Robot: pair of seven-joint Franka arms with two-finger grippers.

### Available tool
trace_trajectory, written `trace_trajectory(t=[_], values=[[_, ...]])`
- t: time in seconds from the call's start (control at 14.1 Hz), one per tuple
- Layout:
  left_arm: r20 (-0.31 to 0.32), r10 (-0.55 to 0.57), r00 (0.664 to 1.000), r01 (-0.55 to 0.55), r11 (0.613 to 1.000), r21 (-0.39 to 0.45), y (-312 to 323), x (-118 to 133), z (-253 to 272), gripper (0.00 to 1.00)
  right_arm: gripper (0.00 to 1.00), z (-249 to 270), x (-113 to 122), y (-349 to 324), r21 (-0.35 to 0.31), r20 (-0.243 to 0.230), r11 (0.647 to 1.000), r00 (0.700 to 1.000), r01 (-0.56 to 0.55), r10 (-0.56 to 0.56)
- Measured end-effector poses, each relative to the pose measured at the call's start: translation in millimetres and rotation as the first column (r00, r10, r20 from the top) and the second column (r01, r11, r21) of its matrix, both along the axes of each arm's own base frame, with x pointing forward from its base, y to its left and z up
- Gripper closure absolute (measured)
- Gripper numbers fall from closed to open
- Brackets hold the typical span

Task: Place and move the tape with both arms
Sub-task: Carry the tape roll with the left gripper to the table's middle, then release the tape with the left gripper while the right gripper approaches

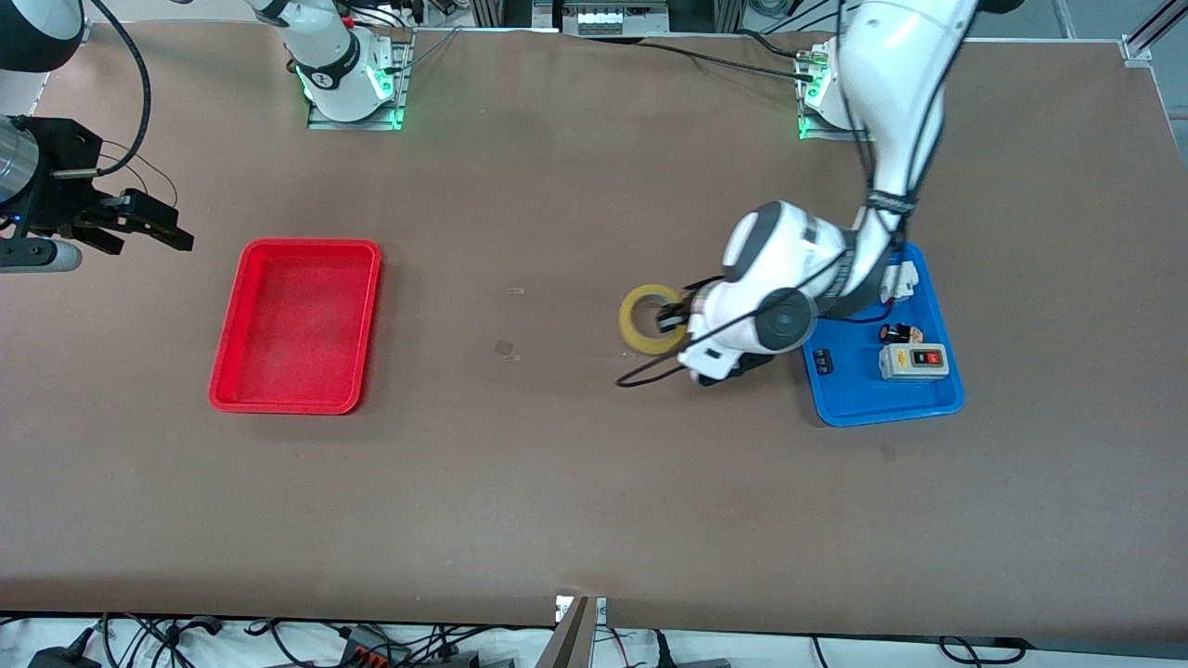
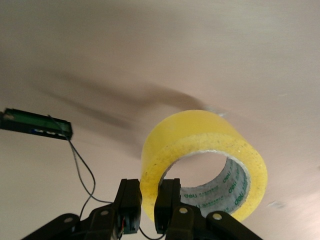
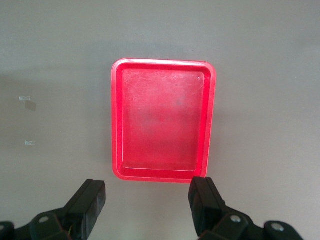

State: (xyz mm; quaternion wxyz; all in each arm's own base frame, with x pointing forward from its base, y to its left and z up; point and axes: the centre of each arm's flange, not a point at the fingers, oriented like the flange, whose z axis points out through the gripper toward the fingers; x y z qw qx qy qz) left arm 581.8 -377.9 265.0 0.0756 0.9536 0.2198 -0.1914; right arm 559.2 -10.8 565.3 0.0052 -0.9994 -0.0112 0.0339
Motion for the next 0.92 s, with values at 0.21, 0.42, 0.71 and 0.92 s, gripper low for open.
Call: trace_trajectory(t=[0.21, 0.42, 0.71, 0.92], values=[[0.091, 0.093, 0.991, -0.093, 0.996, -0.010, -67.7, -18.7, -25.3, 0.82, 0.00, 1.1, 0.2, -1.2, 0.000, 0.002, 1.000, 1.000, 0.003, -0.003], [0.110, 0.119, 0.987, -0.118, 0.993, -0.012, -93.0, -32.1, -47.4, 0.85, 0.00, 0.3, 1.1, -3.4, 0.000, 0.001, 1.000, 1.000, 0.006, -0.006], [0.146, 0.150, 0.978, -0.149, 0.989, -0.024, -80.1, -10.9, -31.8, 0.42, 0.00, 1.1, 2.3, -4.7, -0.003, 0.003, 1.000, 1.000, 0.008, -0.008], [0.166, 0.200, 0.966, -0.197, 0.980, -0.037, -37.1, 25.7, 34.8, 0.06, 0.00, -18.8, 10.0, -7.8, -0.001, -0.033, 1.000, 0.999, 0.012, -0.012]])
